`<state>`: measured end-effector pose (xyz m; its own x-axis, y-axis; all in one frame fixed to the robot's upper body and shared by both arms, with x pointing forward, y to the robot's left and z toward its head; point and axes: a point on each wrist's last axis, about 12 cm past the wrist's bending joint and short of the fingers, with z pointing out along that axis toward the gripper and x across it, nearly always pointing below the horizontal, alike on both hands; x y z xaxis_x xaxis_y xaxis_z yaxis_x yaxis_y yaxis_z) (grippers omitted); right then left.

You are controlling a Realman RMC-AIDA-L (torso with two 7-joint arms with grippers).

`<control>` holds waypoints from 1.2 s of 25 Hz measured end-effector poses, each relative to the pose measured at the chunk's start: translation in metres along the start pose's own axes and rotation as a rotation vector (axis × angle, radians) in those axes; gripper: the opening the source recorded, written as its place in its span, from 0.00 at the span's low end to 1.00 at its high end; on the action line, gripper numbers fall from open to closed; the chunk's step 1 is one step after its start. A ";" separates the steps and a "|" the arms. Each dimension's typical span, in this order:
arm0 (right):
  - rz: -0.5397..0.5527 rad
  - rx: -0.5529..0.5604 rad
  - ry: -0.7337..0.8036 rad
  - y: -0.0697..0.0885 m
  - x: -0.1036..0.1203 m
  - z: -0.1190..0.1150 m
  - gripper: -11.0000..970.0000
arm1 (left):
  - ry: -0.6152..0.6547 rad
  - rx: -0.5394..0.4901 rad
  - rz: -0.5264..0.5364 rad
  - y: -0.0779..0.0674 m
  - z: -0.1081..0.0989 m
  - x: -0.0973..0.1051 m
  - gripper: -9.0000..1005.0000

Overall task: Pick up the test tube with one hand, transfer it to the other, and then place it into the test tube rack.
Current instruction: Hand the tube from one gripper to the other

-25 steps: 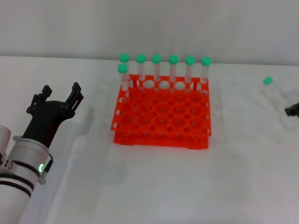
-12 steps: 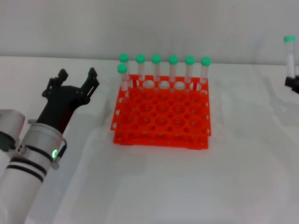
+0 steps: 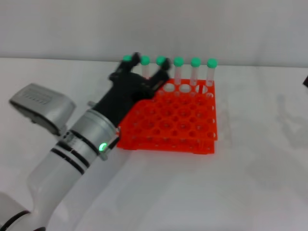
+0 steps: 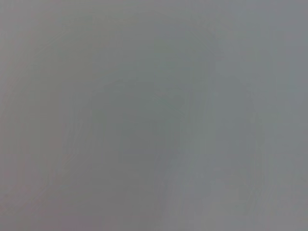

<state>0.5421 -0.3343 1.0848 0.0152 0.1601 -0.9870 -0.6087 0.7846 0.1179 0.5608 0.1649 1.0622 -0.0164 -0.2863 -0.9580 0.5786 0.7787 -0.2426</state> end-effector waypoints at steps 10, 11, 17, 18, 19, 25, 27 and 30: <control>-0.144 -0.071 0.015 0.026 0.021 0.009 0.20 | 0.080 0.288 -0.104 -0.035 0.033 -0.008 0.86; -0.153 -0.072 0.017 0.027 0.022 0.010 0.20 | 0.095 0.313 -0.118 -0.038 0.036 -0.008 0.86; -0.181 -0.073 0.015 0.028 0.023 0.013 0.20 | 0.219 0.424 -0.201 -0.050 0.053 -0.011 0.86; -0.182 -0.069 0.014 0.027 0.023 0.012 0.20 | 0.240 0.435 -0.207 -0.049 0.055 -0.011 0.86; -0.184 -0.066 0.014 0.027 0.023 0.012 0.20 | 0.258 0.444 -0.204 -0.048 0.058 -0.012 0.86; -0.192 -0.067 0.017 0.025 0.022 0.010 0.20 | 0.307 0.498 -0.112 -0.049 0.074 -0.019 0.86; -0.198 -0.069 0.017 0.025 0.022 0.011 0.20 | 0.312 0.520 -0.085 -0.052 0.080 -0.022 0.86; -0.200 -0.072 0.016 0.027 0.022 0.012 0.20 | 0.316 0.540 -0.061 -0.056 0.088 -0.026 0.84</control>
<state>0.5360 -0.3023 1.0672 0.1295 -0.0049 -0.9916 -0.6501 0.7547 -0.0886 0.6006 0.0795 1.1139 -0.2548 -0.0784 -0.9638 0.8980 0.3505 -0.2659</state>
